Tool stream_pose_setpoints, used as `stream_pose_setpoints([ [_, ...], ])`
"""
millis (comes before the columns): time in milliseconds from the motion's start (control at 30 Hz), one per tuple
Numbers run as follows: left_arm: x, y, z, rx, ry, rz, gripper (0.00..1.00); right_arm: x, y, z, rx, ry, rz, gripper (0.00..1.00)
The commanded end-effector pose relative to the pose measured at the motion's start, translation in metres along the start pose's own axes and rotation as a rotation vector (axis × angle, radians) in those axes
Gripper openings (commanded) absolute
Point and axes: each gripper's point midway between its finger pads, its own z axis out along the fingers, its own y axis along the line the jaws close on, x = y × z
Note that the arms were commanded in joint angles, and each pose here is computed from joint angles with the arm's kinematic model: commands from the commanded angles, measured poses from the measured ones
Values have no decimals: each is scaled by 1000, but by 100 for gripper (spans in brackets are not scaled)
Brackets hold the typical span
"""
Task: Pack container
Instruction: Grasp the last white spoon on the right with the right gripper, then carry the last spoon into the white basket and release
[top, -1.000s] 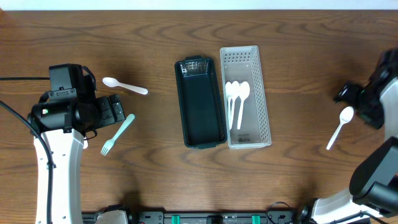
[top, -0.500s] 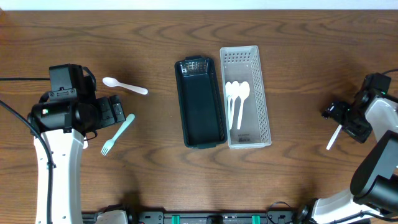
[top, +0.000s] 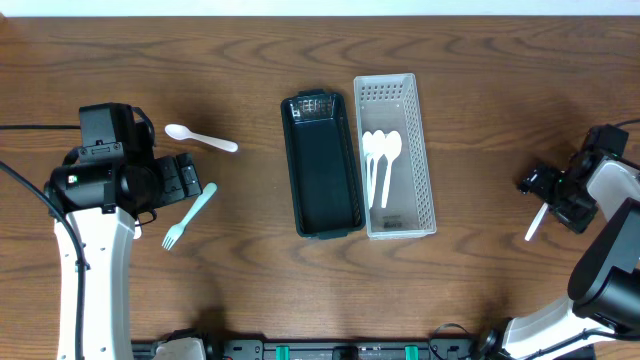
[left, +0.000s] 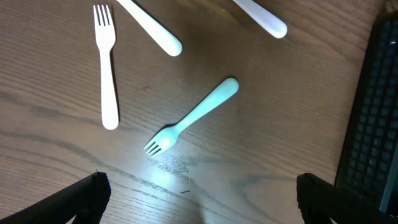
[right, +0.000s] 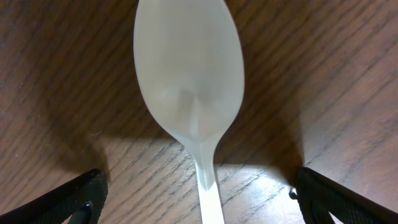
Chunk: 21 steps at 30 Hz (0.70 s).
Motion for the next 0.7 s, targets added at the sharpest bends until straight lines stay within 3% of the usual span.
stream_pose_setpoints([
  [0,-2,0,-1,4,1,-10,98,10,-2,14,-4,51,-1,96],
  [200,-2,0,-1,4,0,-10,98,10,-2,15,-3,52,-1,64],
  [300,-2,0,-1,4,0,-10,98,11,-2,15,-3,55,-1,38],
  [367,-2,0,-1,4,1,-10,98,11,-2,15,-3,55,-1,27],
  [533,-2,0,-1,4,0,-10,98,11,-2,15,-3,55,-1,20],
  [667,-2,0,-1,4,0,-10,98,10,-1,14,-7,55,-2,5],
])
